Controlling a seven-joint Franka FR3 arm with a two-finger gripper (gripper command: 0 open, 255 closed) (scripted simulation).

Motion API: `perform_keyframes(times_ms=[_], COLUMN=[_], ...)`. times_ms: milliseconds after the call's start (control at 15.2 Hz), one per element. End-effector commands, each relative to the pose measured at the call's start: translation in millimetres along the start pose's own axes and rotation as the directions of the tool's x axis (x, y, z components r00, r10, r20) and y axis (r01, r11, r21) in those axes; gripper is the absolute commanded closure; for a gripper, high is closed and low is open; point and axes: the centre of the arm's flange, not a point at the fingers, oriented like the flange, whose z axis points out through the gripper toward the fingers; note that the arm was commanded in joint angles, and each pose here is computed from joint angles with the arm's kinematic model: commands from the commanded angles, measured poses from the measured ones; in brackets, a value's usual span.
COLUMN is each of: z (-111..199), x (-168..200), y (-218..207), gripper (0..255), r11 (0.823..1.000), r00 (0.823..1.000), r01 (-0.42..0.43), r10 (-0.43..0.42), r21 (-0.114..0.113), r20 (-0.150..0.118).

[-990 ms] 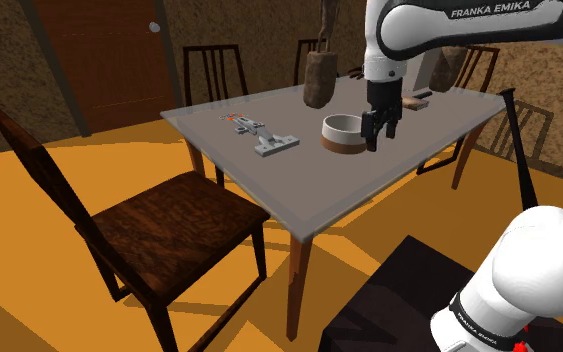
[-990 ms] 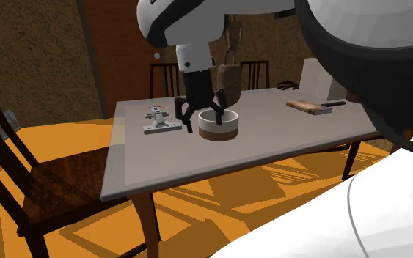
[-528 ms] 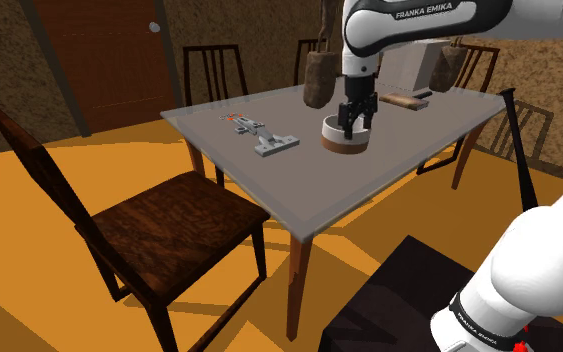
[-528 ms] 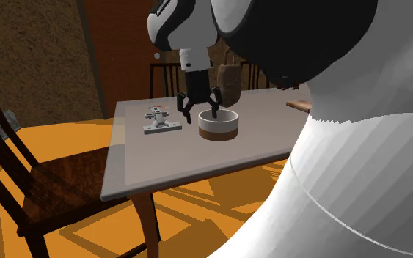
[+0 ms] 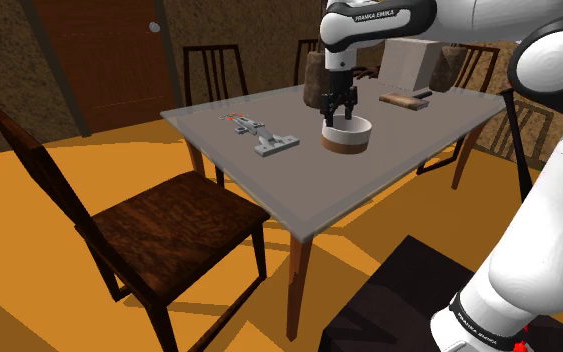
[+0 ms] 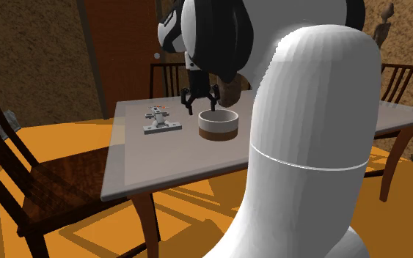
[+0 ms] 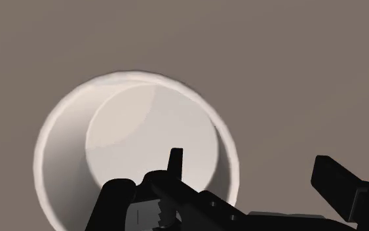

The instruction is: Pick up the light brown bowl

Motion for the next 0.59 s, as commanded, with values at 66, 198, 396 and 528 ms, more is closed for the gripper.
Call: perform_keyframes(times_ms=[66, 198, 396, 528], z=[5.6, 16.0, 31.7, 39.9], x=[20.0, 21.4, 23.6, 24.7], y=[5.9, 5.6, 5.0, 4.7], gripper=[0, 0, 0, 0], r11=[1.0, 1.0, 1.0, 1.0], r00=[1.0, 1.0, 1.0, 1.0], r01=[-0.004, -0.004, -0.004, -0.004], r10=[0.004, 0.004, 0.004, 0.004], r21=[0.006, 0.006, 0.006, 0.006], r20=[-0.003, -0.003, -0.003, -0.003])
